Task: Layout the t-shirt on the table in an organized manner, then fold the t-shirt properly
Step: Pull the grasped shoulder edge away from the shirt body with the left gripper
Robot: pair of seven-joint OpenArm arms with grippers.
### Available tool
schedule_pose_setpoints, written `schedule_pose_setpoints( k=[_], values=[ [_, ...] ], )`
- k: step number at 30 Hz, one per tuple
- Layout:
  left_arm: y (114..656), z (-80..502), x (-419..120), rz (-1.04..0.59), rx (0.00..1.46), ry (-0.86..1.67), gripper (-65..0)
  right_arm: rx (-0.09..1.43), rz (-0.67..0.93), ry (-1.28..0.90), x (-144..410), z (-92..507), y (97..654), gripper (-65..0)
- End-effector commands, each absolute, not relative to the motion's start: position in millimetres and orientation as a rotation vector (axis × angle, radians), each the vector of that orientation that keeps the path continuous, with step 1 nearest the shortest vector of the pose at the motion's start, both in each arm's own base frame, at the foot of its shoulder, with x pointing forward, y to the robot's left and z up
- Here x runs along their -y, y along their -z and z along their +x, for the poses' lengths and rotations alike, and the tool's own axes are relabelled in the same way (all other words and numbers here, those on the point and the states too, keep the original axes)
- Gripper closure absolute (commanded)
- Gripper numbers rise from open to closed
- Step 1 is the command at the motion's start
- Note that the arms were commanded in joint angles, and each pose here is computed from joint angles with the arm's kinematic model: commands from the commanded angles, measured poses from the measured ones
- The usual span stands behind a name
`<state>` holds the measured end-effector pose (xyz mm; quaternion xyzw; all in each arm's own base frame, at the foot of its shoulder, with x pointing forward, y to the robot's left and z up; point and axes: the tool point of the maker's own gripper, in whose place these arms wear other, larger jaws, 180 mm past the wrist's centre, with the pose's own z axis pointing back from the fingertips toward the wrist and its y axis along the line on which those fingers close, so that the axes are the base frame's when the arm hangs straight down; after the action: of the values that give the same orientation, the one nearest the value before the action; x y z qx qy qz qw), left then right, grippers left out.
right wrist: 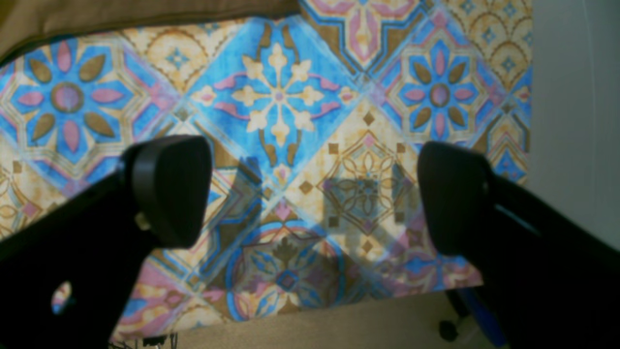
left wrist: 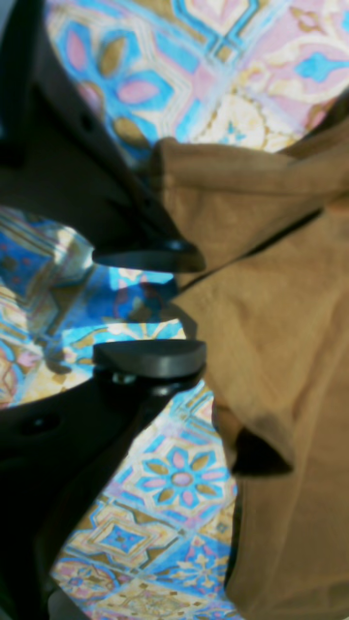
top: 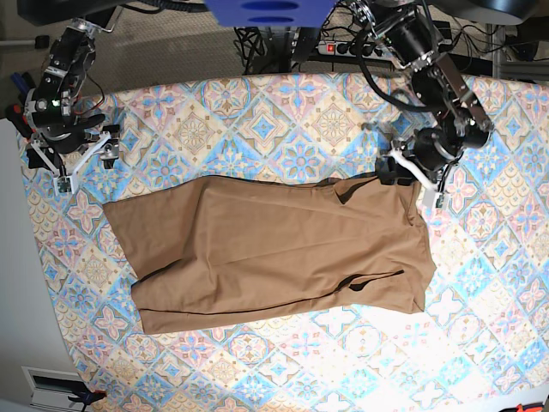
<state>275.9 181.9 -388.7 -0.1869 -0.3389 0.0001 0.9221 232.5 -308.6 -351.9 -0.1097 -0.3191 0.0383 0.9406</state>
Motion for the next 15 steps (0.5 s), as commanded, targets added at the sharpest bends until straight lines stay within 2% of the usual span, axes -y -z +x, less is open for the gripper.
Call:
schedule_pose_setpoints(
  k=[1, 9, 15],
  values=[
    [382, 286, -182, -0.402, 0.731, 0.0, -20.8, 0.691, -0.243, -0.09, 313, 240, 339, -65.0],
    [385, 286, -182, -0.4, 0.721, -0.001, -20.8, 0.692, -0.244, -0.089, 313, 240, 339, -65.0],
    [392, 289, -192, -0.309, 0.674, 0.017, -20.7, 0.692, -0.244, -0.089, 313, 240, 339, -65.0]
  ],
)
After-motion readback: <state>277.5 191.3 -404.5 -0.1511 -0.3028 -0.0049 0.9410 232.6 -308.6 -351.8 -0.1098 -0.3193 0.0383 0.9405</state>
